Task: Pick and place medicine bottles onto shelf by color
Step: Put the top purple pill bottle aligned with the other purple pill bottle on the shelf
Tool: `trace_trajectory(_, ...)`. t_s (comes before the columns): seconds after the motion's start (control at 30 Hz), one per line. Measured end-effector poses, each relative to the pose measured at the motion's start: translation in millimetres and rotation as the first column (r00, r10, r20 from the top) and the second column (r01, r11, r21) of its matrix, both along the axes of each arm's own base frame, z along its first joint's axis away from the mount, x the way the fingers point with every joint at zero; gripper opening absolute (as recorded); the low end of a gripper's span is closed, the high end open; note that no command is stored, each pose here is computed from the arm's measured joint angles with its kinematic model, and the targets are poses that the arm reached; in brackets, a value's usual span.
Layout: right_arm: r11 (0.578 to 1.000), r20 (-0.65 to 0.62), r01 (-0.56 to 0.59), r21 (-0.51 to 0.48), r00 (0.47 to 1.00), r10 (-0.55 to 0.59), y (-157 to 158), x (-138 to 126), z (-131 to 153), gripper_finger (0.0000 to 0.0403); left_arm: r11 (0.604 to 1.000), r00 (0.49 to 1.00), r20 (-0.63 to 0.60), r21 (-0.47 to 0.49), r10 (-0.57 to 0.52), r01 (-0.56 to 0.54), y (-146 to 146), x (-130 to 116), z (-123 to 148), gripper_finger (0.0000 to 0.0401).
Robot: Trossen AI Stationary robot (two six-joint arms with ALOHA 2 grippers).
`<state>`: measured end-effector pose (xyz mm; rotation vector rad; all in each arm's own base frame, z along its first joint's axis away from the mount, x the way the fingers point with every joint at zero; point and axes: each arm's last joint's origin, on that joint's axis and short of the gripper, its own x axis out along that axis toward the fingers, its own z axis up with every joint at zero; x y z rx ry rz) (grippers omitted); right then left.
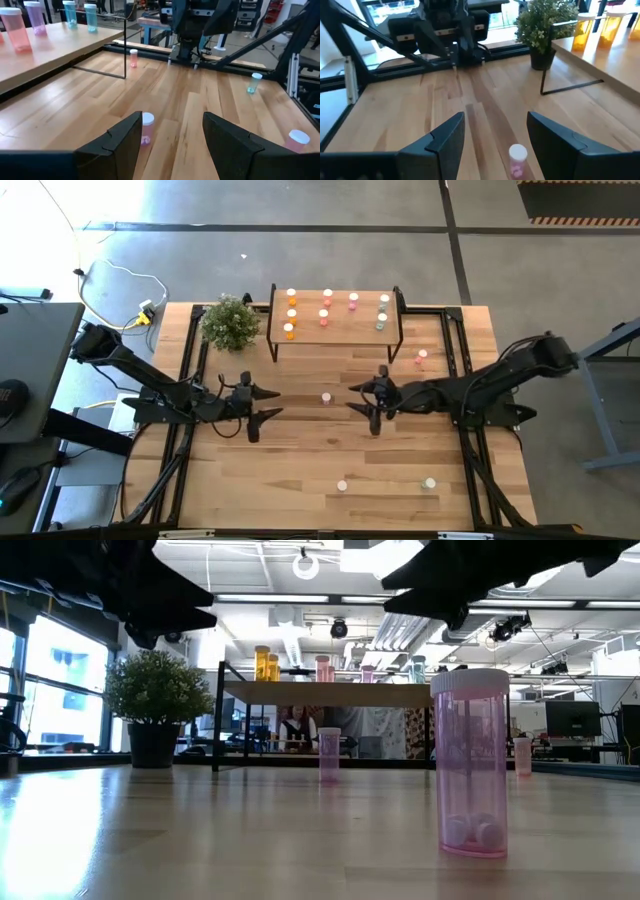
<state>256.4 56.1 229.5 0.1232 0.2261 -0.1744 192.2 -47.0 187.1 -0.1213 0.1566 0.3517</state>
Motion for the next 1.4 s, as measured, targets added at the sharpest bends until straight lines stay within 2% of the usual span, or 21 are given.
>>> trace_trajectory(0.17, 0.999, 0.026, 0.032, 0.039, 0.999, -0.033, -4, 11, -8, 0.0212, 1.000, 1.000, 0.002, 0.004, -0.001, 0.001, 0, 0, 0, 0.0200)
trace_trajectory(0.37, 0.997, 0.001, 0.056, 0.051, 0.998, -0.056, -8, 16, -16, 0.0245, 1.000, 1.000, 0.012, 0.005, 0.001, -0.001, 1, 0, 2, 0.0200)
trace_trajectory(0.47, 0.996, 0.028, 0.069, 0.057, 0.997, -0.070, -11, 22, -5, 0.0254, 0.999, 0.999, 0.037, 0.032, 0.010, -0.011, 5, -1, 8, 0.0200)
trace_trajectory(0.57, 0.998, 0.032, 0.066, -0.016, 0.997, -0.065, -13, 30, 15, 0.0256, 0.999, 0.997, 0.075, 0.049, 0.000, -0.003, 9, -3, 16, 0.0200)
trace_trajectory(0.67, 0.994, -0.033, 0.055, -0.091, 0.998, -0.059, -15, 37, 31, 0.0256, 0.999, 0.995, 0.099, 0.045, -0.027, 0.023, 14, -6, 22, 0.0200)
trace_trajectory(0.8, 0.993, -0.120, 0.072, -0.089, 0.989, -0.083, -16, 39, 41, 0.0256, 0.995, 0.992, 0.082, 0.038, -0.095, 0.092, 20, -9, 24, 0.0200)
trace_trajectory(0.93, 0.994, -0.170, 0.106, -0.017, 0.980, -0.108, -16, 38, 32, 0.0256, 0.993, 0.992, 0.043, 0.023, -0.120, 0.119, 27, -10, 21, 0.0200)
trace_trajectory(1.03, 0.989, -0.219, 0.142, 0.040, 0.967, -0.130, -12, 38, 13, 0.0256, 0.992, 0.992, 0.033, 0.014, -0.124, 0.124, 31, -10, 20, 0.0200)
trace_trajectory(1.3, 0.983, -0.331, 0.175, 0.059, 0.932, -0.146, 5, 47, -31, 0.0256, 0.986, 0.985, 0.037, -0.007, -0.166, 0.167, 34, -9, 20, 0.0200)
trace_trajectory(1.4, 0.974, -0.355, 0.220, 0.057, 0.916, -0.186, 11, 51, -48, 0.0256, 0.986, 0.985, 0.035, -0.007, -0.167, 0.167, 34, -9, 20, 0.0200)
